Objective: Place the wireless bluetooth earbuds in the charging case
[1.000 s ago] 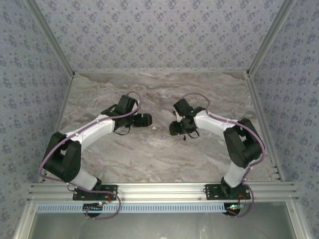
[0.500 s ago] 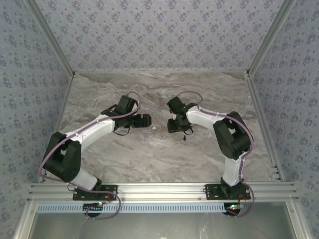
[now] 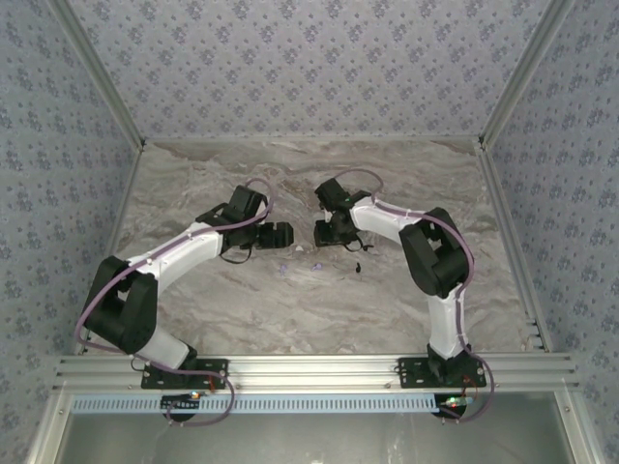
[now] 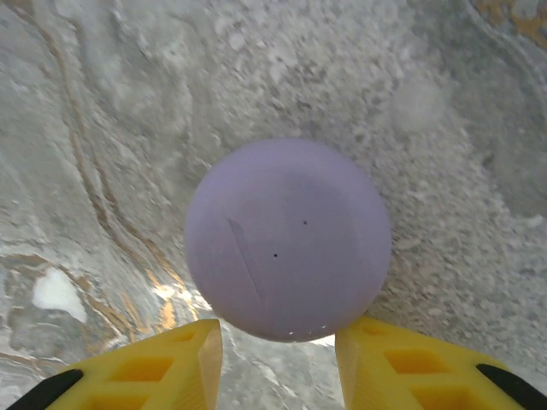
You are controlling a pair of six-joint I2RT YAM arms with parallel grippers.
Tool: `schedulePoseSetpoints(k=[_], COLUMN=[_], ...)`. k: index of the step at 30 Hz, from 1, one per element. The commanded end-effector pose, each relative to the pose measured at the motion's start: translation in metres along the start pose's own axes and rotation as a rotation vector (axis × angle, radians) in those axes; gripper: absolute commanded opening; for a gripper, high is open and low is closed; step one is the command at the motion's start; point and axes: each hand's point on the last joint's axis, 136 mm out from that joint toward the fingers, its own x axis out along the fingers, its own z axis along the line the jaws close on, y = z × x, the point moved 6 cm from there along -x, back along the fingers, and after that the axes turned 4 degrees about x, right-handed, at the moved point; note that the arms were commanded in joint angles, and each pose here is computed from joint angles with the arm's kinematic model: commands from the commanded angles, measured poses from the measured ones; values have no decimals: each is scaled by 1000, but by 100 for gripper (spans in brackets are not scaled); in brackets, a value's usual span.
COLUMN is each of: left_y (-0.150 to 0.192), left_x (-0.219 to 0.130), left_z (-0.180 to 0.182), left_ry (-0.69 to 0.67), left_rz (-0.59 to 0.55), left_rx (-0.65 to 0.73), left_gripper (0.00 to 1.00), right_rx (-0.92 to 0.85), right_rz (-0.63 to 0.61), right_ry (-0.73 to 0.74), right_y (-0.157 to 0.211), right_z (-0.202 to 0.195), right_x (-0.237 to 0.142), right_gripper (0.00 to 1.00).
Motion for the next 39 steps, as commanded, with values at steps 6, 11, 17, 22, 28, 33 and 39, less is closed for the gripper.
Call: schedulePoseSetpoints(k=[6,11,17,22,28,33,39], left_y=[-21,-26,-27,-23,-20,-21,-21], left_x=[15,36,65,83,101,114,129], left_z=[-26,-43,-51,-57,-59,-58,-57], left_ry=[108,146,185,203,229,235,223], left_rz=[19,56,102,151,190,208,222], left_rx=[-1,25,6,3,-10,-30,-43], left_gripper=[76,66,27,26,24,22,20], right_rx=[21,26,32,29,36,31,16], right_rz=[-94,-57,24,75,108,144,176], right_ry=[-97,-121,-128,-150,-143,-135,-130], right_y=[-16,-29,-49,-61,-68,-67,-61], right_z=[-3,-29,-45,-43,-43,-41,-42], right_x=[-44,-47,-27,-12,5,14,16], right_gripper=[45,42,22,19,19,19,19])
